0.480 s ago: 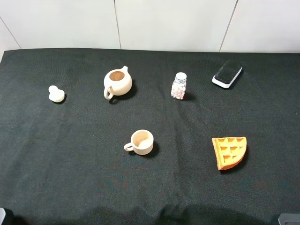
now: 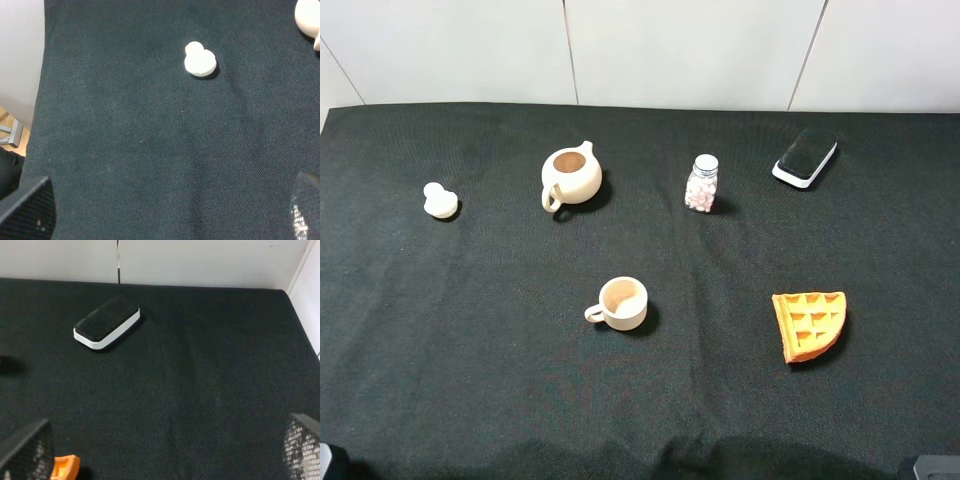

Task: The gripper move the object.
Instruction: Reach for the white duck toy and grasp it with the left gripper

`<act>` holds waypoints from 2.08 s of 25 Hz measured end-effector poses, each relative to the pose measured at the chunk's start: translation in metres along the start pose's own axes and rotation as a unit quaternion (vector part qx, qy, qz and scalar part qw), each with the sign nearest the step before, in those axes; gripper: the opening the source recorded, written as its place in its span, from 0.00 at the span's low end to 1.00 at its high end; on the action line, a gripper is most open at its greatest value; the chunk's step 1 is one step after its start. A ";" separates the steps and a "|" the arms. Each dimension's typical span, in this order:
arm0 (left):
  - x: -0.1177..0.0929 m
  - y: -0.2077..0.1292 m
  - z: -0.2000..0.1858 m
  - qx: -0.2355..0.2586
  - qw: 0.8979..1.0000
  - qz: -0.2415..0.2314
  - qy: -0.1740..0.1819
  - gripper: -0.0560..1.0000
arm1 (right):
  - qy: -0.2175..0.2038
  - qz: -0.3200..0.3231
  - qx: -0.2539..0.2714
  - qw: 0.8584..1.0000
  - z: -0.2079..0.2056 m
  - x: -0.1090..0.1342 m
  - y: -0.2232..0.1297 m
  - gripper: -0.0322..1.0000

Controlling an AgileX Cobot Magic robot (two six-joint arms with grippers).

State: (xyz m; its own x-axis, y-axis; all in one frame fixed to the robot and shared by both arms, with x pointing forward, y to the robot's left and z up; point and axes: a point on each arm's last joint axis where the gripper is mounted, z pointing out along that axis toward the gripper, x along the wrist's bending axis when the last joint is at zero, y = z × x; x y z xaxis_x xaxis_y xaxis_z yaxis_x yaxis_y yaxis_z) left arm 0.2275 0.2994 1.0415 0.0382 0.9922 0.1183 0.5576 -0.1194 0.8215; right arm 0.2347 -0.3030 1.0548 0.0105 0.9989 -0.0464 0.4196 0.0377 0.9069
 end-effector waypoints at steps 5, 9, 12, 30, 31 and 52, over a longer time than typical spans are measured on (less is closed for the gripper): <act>0.000 0.000 0.000 0.000 1.000 0.000 0.000 0.99 | 0.000 0.000 0.000 1.000 0.000 0.000 0.000 0.70; 0.000 0.000 0.000 0.000 1.000 0.000 0.000 0.99 | 0.000 0.000 0.000 1.000 0.000 0.000 0.000 0.70; 0.000 0.000 0.000 0.000 1.000 0.000 0.000 0.99 | 0.000 0.000 0.000 1.000 0.000 0.000 0.000 0.70; 0.004 0.019 0.008 0.058 0.998 -0.013 -0.001 0.99 | 0.000 0.000 0.000 1.000 0.000 0.000 0.000 0.70; 0.005 0.023 0.010 0.067 0.998 -0.013 -0.002 0.99 | 0.000 0.000 0.000 1.000 0.000 0.000 0.000 0.70; 0.018 0.103 0.083 0.250 0.968 -0.007 -0.030 0.99 | 0.000 0.000 0.000 1.000 0.000 0.000 0.000 0.70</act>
State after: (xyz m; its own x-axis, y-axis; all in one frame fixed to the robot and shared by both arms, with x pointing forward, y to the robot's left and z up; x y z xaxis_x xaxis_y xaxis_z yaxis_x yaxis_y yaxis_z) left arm 0.3547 0.3083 1.0818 0.0680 0.9956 0.0645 0.8895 -0.0897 0.4481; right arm 0.2347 -0.3030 1.0548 0.0105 0.9989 -0.0464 0.4196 0.0377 0.9069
